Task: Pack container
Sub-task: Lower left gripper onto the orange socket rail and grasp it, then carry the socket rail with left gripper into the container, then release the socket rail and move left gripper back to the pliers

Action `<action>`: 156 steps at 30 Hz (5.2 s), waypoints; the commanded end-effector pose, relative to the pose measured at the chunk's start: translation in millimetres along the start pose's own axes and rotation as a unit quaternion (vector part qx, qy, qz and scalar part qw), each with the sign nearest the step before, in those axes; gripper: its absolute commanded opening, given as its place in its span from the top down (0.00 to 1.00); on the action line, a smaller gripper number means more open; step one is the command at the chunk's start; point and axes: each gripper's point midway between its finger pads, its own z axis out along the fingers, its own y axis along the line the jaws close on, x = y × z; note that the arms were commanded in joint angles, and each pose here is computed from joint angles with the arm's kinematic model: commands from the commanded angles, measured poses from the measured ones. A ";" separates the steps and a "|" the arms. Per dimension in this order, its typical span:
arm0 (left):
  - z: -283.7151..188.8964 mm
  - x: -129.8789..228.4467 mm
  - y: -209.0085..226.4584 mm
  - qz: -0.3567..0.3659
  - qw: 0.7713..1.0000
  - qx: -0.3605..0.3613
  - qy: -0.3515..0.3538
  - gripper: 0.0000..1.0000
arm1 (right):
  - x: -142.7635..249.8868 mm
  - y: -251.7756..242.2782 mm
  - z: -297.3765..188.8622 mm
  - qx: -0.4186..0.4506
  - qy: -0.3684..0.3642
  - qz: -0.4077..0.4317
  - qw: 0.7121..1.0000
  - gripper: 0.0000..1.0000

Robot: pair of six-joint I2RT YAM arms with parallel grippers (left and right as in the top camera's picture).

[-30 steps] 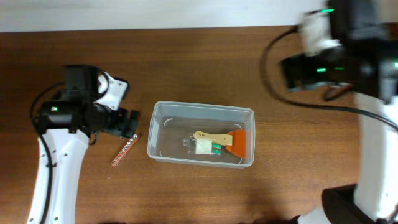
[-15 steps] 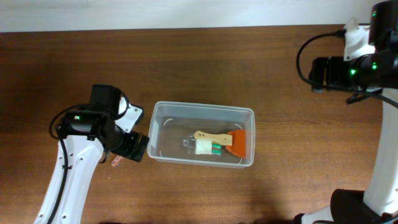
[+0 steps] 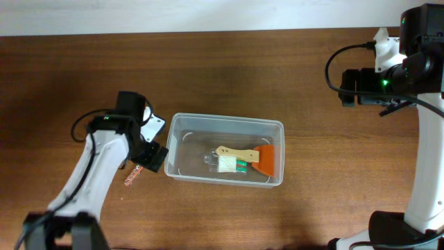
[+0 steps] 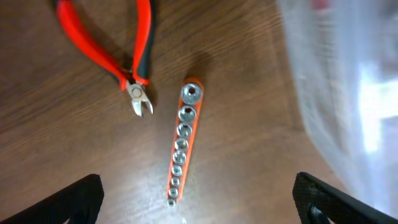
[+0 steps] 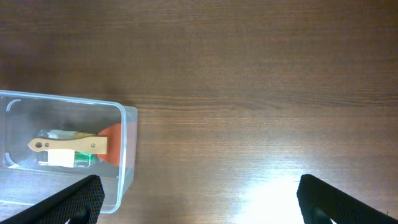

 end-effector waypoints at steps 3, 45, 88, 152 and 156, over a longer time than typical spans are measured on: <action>30.4 13.2 12.8 -0.018 0.999 0.001 0.050 0.01 | -0.8 1.2 -0.1 -0.006 -0.002 0.004 1.000 0.01; 98.3 30.5 -1.9 -0.043 0.995 0.069 0.052 0.35 | 2.0 2.3 -0.1 -0.009 0.003 0.004 1.000 0.01; -139.3 -100.9 -38.8 0.154 0.963 0.040 -0.217 0.98 | -2.9 1.8 -0.1 -0.008 -0.007 0.003 1.000 0.01; -70.7 -76.3 126.4 -0.193 0.979 -0.020 -0.064 0.01 | -4.3 -2.1 -0.1 0.004 -0.009 0.001 1.000 0.01; -21.6 -71.8 119.1 -0.192 0.981 -0.003 -0.027 0.01 | -4.4 -2.1 -0.1 0.004 -0.009 0.001 1.000 0.01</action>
